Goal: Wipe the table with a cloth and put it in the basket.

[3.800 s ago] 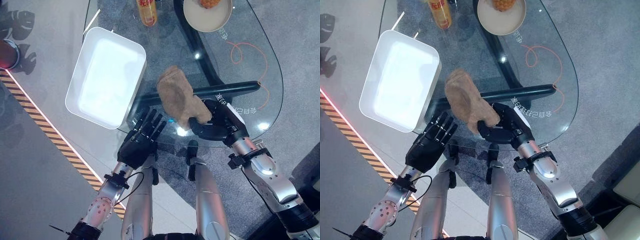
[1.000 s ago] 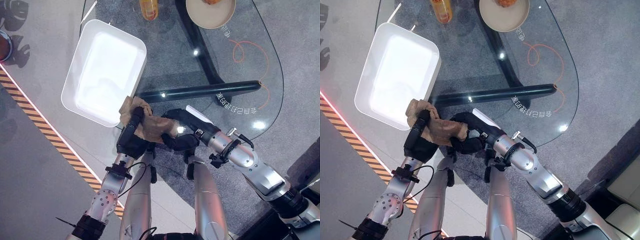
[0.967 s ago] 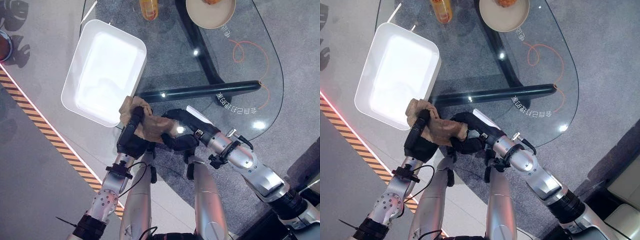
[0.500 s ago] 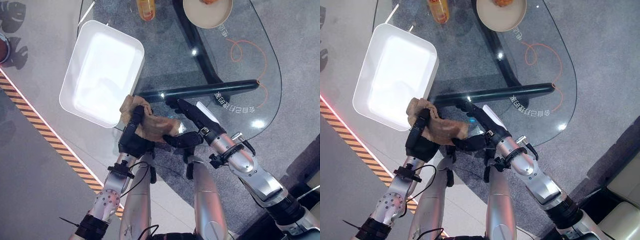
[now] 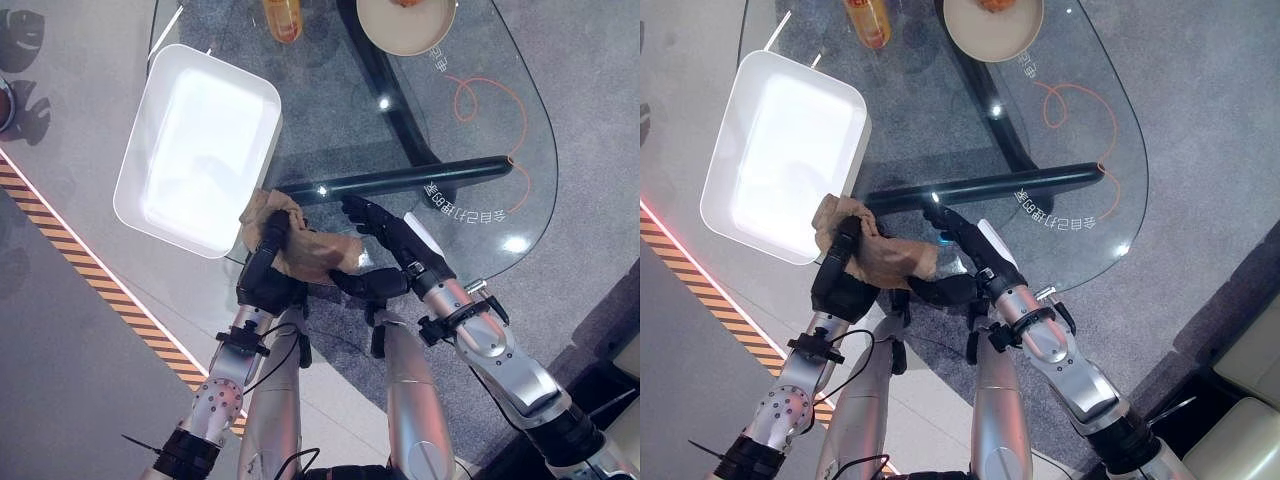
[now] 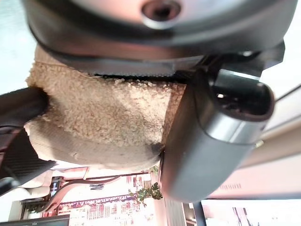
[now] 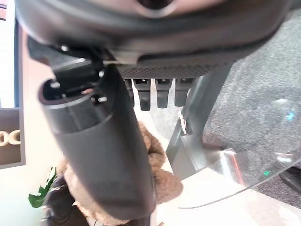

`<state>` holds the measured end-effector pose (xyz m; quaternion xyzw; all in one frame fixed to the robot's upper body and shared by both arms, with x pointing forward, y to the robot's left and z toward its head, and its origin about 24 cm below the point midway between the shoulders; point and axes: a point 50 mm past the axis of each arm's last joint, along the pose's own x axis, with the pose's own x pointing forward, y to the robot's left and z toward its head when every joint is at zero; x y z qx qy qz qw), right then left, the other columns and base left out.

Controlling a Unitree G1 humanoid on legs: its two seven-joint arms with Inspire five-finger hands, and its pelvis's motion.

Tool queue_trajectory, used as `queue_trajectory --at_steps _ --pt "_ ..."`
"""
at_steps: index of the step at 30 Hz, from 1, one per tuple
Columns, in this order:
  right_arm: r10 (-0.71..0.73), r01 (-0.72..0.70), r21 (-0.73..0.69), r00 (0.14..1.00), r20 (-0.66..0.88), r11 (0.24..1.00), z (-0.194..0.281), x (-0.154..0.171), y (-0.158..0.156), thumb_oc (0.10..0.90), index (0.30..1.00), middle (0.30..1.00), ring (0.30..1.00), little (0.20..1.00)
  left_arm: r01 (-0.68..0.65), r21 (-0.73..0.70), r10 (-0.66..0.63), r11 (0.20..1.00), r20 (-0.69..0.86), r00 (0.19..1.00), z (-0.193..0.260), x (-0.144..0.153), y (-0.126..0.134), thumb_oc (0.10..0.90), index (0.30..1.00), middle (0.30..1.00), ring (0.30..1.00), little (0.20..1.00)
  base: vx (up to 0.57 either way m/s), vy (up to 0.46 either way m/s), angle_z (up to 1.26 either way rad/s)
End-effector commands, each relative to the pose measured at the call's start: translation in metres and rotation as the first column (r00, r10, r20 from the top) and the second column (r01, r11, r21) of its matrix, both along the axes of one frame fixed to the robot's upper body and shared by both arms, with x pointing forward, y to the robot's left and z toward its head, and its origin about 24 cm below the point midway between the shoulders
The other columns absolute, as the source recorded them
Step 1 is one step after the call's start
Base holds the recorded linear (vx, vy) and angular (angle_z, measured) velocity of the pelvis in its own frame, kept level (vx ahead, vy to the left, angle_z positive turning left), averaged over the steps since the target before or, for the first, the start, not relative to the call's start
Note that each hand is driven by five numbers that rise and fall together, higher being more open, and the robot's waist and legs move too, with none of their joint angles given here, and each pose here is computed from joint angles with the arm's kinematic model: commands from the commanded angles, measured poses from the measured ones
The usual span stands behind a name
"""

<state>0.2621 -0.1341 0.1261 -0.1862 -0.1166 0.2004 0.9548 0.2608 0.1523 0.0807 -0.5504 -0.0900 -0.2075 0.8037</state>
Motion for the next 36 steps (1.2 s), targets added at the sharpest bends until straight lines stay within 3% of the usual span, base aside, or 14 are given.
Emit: queue_trajectory --at_steps 1,10,15,18,23,25,27,28,32,36 --pt "-0.021 0.017 0.026 0.991 0.132 1.000 0.027 -0.004 -0.013 0.800 0.900 0.900 0.900 0.900 -0.121 0.001 0.110 0.993 0.411 0.905 0.064 -0.015 0.022 0.100 0.300 0.300 0.300 0.200 0.02 0.057 -0.05" --pt "-0.057 0.057 -0.027 0.998 0.011 0.998 0.004 -0.005 -0.021 0.800 0.900 0.900 0.900 0.900 -0.418 0.084 0.332 0.904 0.479 0.813 0.091 -0.018 0.053 0.100 0.300 0.300 0.300 0.200 0.01 0.065 -0.05" --pt "-0.067 0.064 -0.049 0.996 -0.059 0.997 -0.006 -0.002 -0.025 0.800 0.900 0.900 0.900 0.900 -0.622 0.140 0.493 0.770 0.488 0.720 0.104 -0.017 0.073 0.100 0.300 0.300 0.300 0.200 0.02 0.088 -0.01" --pt "-0.071 0.063 -0.077 0.993 -0.097 0.995 -0.012 0.000 -0.027 0.800 0.900 0.900 0.900 0.900 -0.779 0.180 0.619 0.600 0.513 0.595 0.114 -0.018 0.090 0.100 0.300 0.300 0.300 0.200 0.02 0.120 -0.07" --pt "-0.064 0.050 -0.102 0.989 -0.137 0.994 -0.016 0.004 -0.024 0.800 0.900 0.900 0.900 0.900 -0.866 0.156 0.718 0.475 0.499 0.484 0.125 -0.013 0.109 0.100 0.300 0.300 0.300 0.200 0.02 0.099 -0.01" --pt "-0.047 0.027 -0.119 0.984 -0.171 0.992 -0.019 0.006 -0.019 0.800 0.900 0.900 0.900 0.900 -0.931 0.194 0.773 0.308 0.520 0.364 0.135 -0.009 0.116 0.100 0.300 0.300 0.300 0.200 0.02 0.097 0.01" --pt "-0.042 0.017 -0.131 0.981 -0.188 0.991 -0.020 0.007 -0.017 0.800 0.900 0.900 0.900 0.900 -0.954 0.232 0.783 0.192 0.550 0.291 0.140 -0.006 0.118 0.100 0.300 0.300 0.300 0.200 0.01 0.073 0.01" --pt "-0.036 0.008 -0.138 0.979 -0.201 0.990 -0.021 0.007 -0.016 0.800 0.900 0.900 0.900 0.900 -0.960 0.266 0.782 0.086 0.580 0.230 0.143 -0.003 0.123 0.100 0.300 0.300 0.300 0.200 0.01 0.076 0.00" --pt "-0.026 -0.013 -0.163 0.971 -0.239 0.987 -0.022 0.006 -0.018 0.800 0.900 0.900 0.900 0.900 -0.917 0.335 0.753 -0.215 0.655 0.063 0.151 0.005 0.142 0.100 0.300 0.300 0.300 0.200 0.02 0.087 -0.02" --pt "-0.025 -0.016 -0.161 0.967 -0.253 0.987 -0.024 0.004 -0.019 0.800 0.900 0.900 0.900 0.900 -0.861 0.365 0.718 -0.355 0.696 -0.001 0.155 0.013 0.151 0.100 0.300 0.300 0.300 0.200 0.06 0.073 -0.02"
